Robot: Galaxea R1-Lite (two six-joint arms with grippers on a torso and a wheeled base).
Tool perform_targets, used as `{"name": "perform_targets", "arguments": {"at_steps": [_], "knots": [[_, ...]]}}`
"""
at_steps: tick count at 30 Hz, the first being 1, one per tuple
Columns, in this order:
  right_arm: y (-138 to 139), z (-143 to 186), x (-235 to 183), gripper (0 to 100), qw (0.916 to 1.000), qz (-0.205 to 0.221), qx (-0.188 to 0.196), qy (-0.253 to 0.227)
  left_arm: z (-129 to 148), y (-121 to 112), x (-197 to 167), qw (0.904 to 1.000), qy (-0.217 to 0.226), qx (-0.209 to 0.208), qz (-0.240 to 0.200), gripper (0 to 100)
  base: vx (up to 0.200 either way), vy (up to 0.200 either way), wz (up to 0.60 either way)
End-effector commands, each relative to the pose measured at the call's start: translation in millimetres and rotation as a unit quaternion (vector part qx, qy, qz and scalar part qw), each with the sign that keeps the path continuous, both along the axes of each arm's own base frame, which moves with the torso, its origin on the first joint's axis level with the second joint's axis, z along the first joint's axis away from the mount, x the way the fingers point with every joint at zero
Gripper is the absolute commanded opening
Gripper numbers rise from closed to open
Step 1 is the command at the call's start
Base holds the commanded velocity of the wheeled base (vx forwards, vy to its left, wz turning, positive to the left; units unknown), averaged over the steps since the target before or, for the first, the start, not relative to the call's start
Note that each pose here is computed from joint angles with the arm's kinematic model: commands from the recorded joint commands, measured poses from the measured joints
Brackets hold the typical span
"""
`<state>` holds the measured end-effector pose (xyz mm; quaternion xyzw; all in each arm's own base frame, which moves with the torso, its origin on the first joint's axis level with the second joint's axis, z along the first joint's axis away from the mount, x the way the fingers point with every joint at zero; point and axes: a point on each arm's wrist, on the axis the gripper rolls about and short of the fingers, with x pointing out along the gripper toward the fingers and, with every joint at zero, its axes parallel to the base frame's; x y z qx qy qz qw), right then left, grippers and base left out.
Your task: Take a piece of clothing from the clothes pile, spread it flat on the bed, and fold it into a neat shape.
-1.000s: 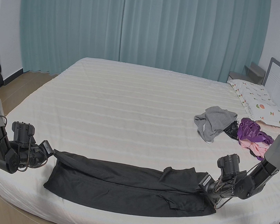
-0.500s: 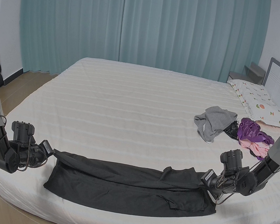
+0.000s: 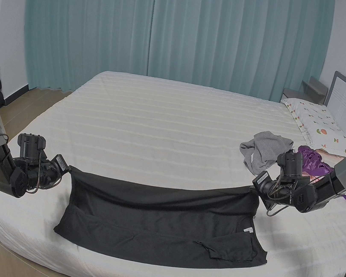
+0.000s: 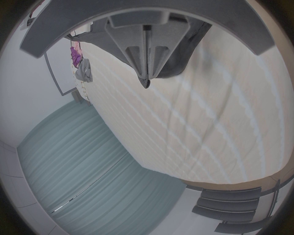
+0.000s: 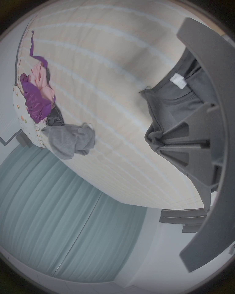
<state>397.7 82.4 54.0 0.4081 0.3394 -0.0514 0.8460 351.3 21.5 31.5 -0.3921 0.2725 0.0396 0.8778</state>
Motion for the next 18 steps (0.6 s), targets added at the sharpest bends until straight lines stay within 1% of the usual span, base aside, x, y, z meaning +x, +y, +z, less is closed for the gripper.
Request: {"name": "perform_targets", "arguments": {"at_steps": [1, 6, 9, 14, 18], "knots": [[-4.9, 1.0, 26.4, 0, 0.9998, -0.013, 0.0, -0.013, 9.7, 4.2, 21.7, 0.9994, -0.034, -0.001, 0.007, 0, 0.0, 0.0, 0.0], [-6.2, -5.2, 30.0, 0, 0.9999, -0.013, -0.003, -0.006, 8.9, 4.1, 25.9, 0.9992, -0.037, -0.009, 0.013, 0, 0.0, 0.0, 0.0], [-6.6, -7.1, 31.6, 0, 0.9999, -0.014, -0.003, -0.005, 5.0, 4.1, 26.0, 0.9994, -0.03, -0.008, 0.013, 0, 0.0, 0.0, 0.0], [-6.9, -3.9, 32.9, 0, 0.9998, -0.013, 0.0, -0.015, 4.6, 5.1, 27.5, 0.9993, -0.031, -0.005, 0.019, 0, 0.0, 0.0, 0.0], [-7.8, -4.3, 35.6, 0, 0.9998, -0.013, 0.001, -0.013, 4.0, 5.3, 29.7, 0.9993, -0.031, -0.005, 0.019, 0, 0.0, 0.0, 0.0]]}}
